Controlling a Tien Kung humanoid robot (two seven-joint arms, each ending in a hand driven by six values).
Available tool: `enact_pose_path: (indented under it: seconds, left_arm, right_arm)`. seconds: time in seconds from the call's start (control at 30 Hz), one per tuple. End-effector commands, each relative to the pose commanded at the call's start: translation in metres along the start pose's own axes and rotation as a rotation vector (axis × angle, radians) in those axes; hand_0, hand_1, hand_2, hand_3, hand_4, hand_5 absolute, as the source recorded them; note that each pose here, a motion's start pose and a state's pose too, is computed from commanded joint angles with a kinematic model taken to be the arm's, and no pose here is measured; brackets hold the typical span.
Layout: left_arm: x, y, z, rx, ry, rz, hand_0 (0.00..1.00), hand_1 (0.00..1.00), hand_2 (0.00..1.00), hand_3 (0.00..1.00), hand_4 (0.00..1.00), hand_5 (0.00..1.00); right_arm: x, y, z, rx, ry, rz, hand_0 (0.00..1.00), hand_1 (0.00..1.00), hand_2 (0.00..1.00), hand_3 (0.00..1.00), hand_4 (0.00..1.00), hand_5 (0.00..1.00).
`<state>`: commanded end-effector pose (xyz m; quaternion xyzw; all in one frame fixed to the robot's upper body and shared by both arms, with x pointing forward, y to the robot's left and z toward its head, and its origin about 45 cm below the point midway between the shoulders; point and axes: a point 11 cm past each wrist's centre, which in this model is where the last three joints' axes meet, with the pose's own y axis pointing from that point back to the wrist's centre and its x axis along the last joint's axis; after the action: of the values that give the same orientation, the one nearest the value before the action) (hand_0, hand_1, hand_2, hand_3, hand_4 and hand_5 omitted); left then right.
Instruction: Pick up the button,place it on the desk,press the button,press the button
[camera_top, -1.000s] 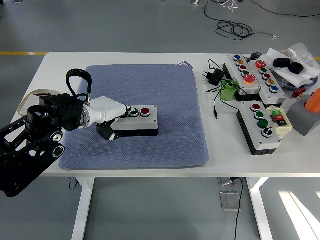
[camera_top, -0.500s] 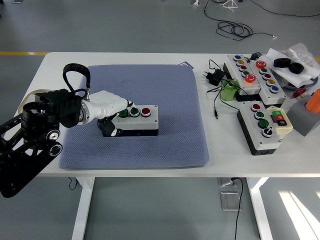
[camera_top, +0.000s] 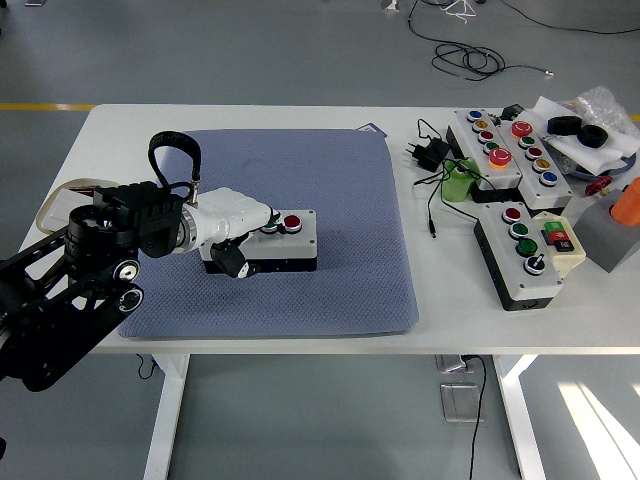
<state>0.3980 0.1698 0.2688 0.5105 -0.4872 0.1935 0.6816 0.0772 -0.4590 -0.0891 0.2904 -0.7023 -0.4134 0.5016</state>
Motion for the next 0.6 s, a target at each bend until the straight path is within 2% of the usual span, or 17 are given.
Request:
enact_pose_path:
  seconds: [0.27,0.43,0.47,0.6]
  left_arm:
    - [0.009,0.006,0.006,-0.026,0.003,0.030,0.008,0.104,0.108,0.852,0.709,0.194]
    - [0.006,0.002,0.008,-0.030,0.007,0.017,0.008,0.104,0.108,0.852,0.709,0.194]
    - [0.006,0.001,0.007,-0.029,0.009,0.012,0.012,0.107,0.111,0.911,0.706,0.184]
    - [0.006,-0.004,0.004,-0.022,0.022,0.013,0.012,0.107,0.111,0.911,0.706,0.184]
  right_arm:
    - [0.000,0.000,0.000,0.001,0.002,-0.001,0.787,0.797,0.817,0.751,0.412,0.479]
    - [0.000,0.000,-0.001,0.002,0.002,-0.002,0.787,0.797,0.817,0.751,0.412,0.479]
    - [0.000,0.000,-0.001,0.003,0.000,-0.002,0.787,0.797,0.817,0.751,0.412,0.479]
    - [0.000,0.000,-0.002,0.005,-0.003,-0.003,0.787,0.797,0.817,0.751,0.412,0.479]
